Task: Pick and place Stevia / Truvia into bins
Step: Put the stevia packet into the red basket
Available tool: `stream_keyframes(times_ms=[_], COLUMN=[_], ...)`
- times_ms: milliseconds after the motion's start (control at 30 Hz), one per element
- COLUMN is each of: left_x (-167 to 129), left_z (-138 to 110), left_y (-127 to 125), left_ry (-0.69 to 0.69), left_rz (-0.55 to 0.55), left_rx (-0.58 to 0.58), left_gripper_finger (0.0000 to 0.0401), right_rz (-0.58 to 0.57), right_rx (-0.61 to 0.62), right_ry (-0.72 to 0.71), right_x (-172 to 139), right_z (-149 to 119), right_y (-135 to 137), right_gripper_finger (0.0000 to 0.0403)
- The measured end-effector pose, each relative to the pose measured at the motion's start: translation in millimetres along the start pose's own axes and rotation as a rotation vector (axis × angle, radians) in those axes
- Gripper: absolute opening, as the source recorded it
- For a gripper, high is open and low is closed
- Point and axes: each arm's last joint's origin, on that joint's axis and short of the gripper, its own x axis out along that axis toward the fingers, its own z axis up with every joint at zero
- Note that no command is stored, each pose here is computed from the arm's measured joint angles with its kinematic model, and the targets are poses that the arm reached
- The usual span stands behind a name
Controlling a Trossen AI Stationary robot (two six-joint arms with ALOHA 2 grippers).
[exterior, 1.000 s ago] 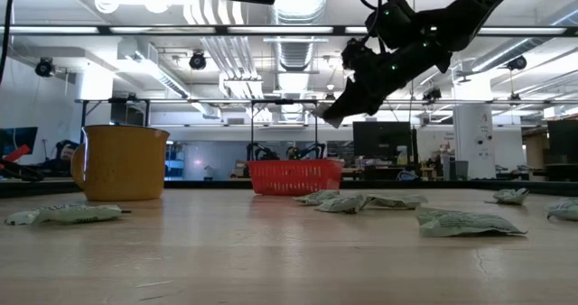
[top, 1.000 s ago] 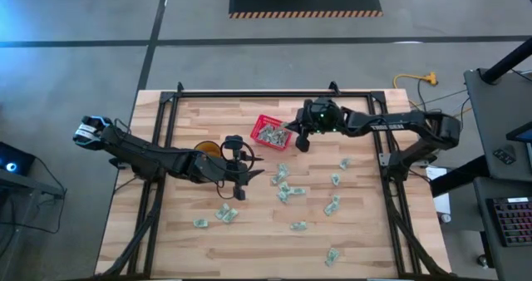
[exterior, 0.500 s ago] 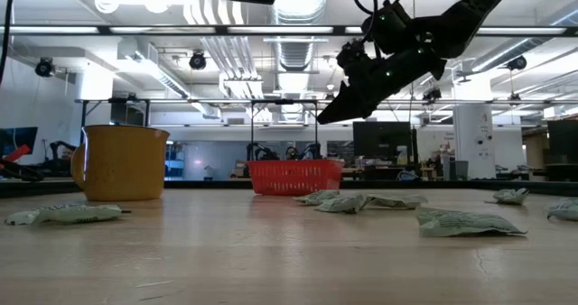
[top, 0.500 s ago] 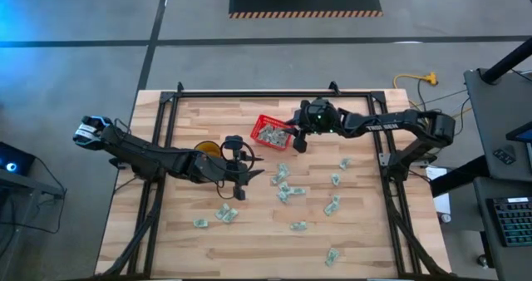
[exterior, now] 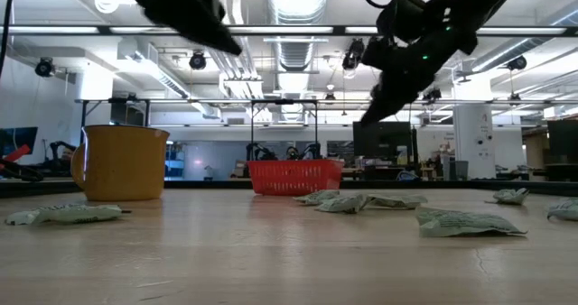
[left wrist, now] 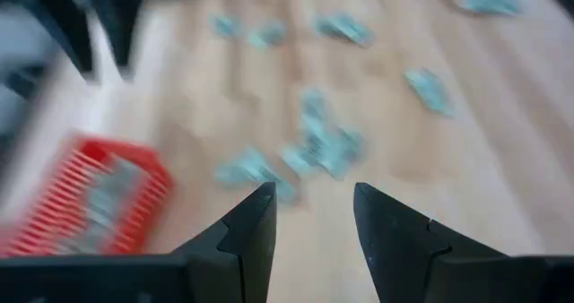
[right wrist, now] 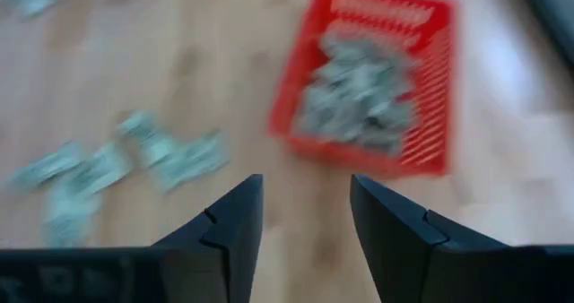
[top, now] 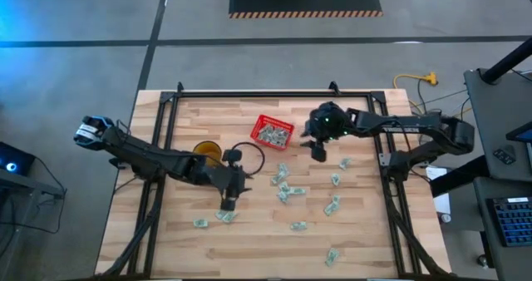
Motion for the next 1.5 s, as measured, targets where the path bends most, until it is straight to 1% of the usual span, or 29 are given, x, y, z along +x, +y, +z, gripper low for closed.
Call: stream_keyframes(times_ms=[67,133,300,433,567,633,767,900,1067,1267,1500], left_x=[0,1,3,7,12,15,21,28,34,35,38], left_z=[-5,-12,-29,-39,-47,-52,-64,-76,-82,-82,-82], left_y=[-5,-12,-33,-51,-66,-71,-77,-80,-83,-83,-84], left_ry=[0.054,0.118,0.272,0.354,0.395,0.431,0.528,0.633,0.678,0.678,0.659], left_rz=[-0.046,-0.062,-0.072,-0.067,-0.064,-0.045,0.013,0.05,0.037,0.045,0.051], left_rx=[-0.059,-0.106,-0.228,-0.319,-0.37,-0.4,-0.472,-0.52,-0.522,-0.545,-0.547], left_gripper_finger=[0.0135,0.0135,0.0135,0.0135,0.0135,0.0135,0.0135,0.0135,0.0135,0.0135,0.0135], right_rz=[0.066,0.118,0.185,0.228,0.246,0.245,0.244,0.243,0.242,0.242,0.242], right_rx=[-0.001,-0.013,-0.067,-0.108,-0.123,-0.115,-0.102,-0.094,-0.091,-0.091,-0.091], right_ry=[0.039,0.065,0.102,0.129,0.133,0.135,0.137,0.139,0.139,0.139,0.139], right_x=[-6,-11,-14,-12,-12,-11,-11,-11,-11,-11,-11], right_z=[-4,-7,-19,-30,-31,-32,-32,-32,-32,-32,-32], right_y=[8,17,40,54,60,60,60,60,60,60,60], right_gripper_finger=[0.0156,0.0152,0.0142,0.0135,0.0129,0.0126,0.0123,0.0123,0.0118,0.0113,0.0116])
